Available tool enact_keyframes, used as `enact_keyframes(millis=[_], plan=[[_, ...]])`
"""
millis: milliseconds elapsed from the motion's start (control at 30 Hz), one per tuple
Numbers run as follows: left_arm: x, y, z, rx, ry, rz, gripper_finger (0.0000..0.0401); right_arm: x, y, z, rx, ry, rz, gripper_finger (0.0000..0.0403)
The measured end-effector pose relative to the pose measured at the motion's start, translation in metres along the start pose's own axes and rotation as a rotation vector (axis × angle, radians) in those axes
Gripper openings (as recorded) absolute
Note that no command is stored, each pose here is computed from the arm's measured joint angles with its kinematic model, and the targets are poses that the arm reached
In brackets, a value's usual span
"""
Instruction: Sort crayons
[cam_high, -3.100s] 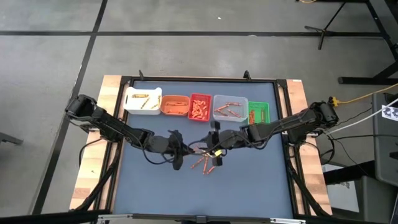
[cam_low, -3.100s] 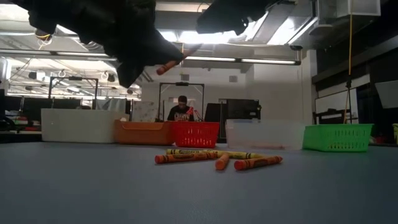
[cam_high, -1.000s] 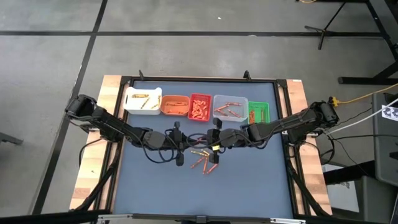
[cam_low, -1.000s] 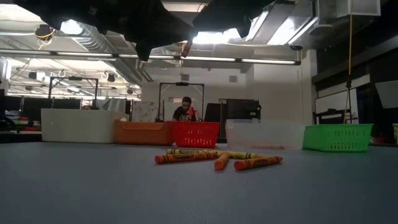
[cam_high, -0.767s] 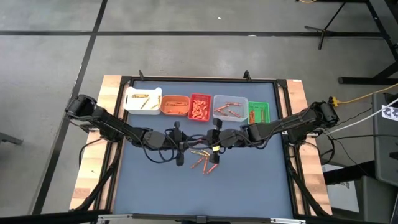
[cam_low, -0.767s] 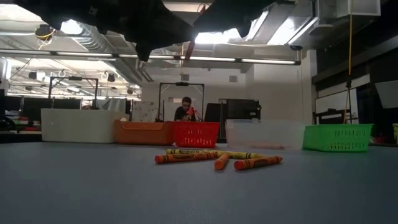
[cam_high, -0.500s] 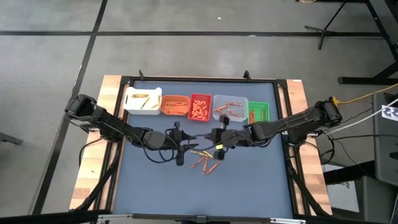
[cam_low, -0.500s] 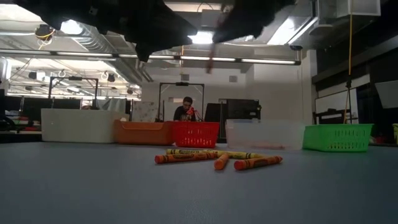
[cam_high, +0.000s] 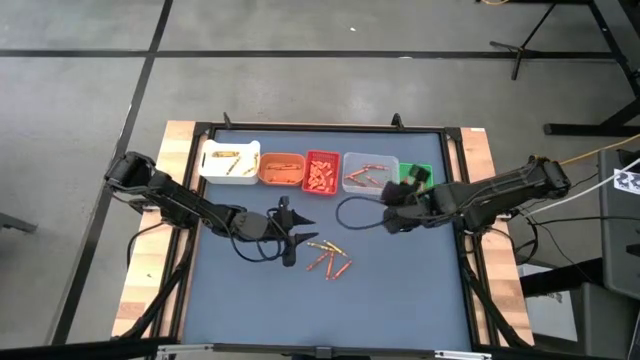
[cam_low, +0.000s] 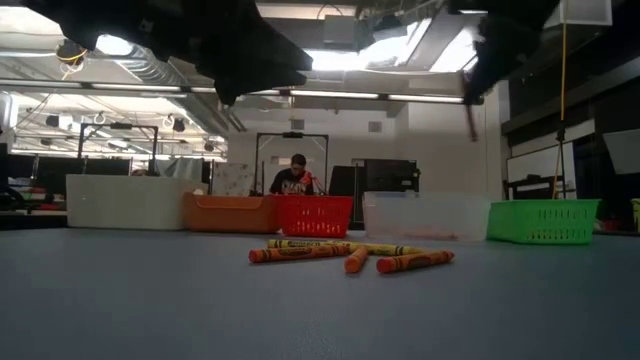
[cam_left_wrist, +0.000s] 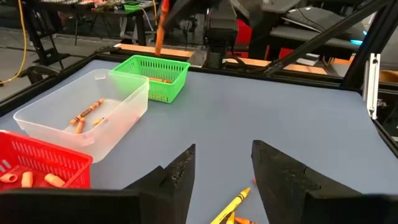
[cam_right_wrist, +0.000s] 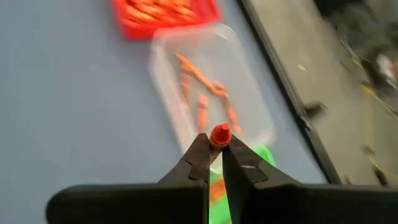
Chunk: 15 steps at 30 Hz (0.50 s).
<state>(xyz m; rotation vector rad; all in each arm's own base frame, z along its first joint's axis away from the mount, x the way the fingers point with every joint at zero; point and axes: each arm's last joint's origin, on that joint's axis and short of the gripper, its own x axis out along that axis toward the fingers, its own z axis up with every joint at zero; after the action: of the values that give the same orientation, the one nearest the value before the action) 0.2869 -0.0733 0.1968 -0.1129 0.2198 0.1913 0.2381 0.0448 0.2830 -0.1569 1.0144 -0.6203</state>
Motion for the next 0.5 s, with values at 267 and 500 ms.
enact_keyframes(millis=[267, 500], plan=[[0.0, 0.0, -0.001, 0.003, 0.006, 0.001, 0.0144, 0.004, -0.024, -0.046, 0.098, 0.059, -0.151, 0.0016], [0.0, 0.0, -0.001, 0.003, 0.006, 0.001, 0.0144, 0.03, -0.043, -0.083, 0.23, 0.11, -0.21, 0.0019]])
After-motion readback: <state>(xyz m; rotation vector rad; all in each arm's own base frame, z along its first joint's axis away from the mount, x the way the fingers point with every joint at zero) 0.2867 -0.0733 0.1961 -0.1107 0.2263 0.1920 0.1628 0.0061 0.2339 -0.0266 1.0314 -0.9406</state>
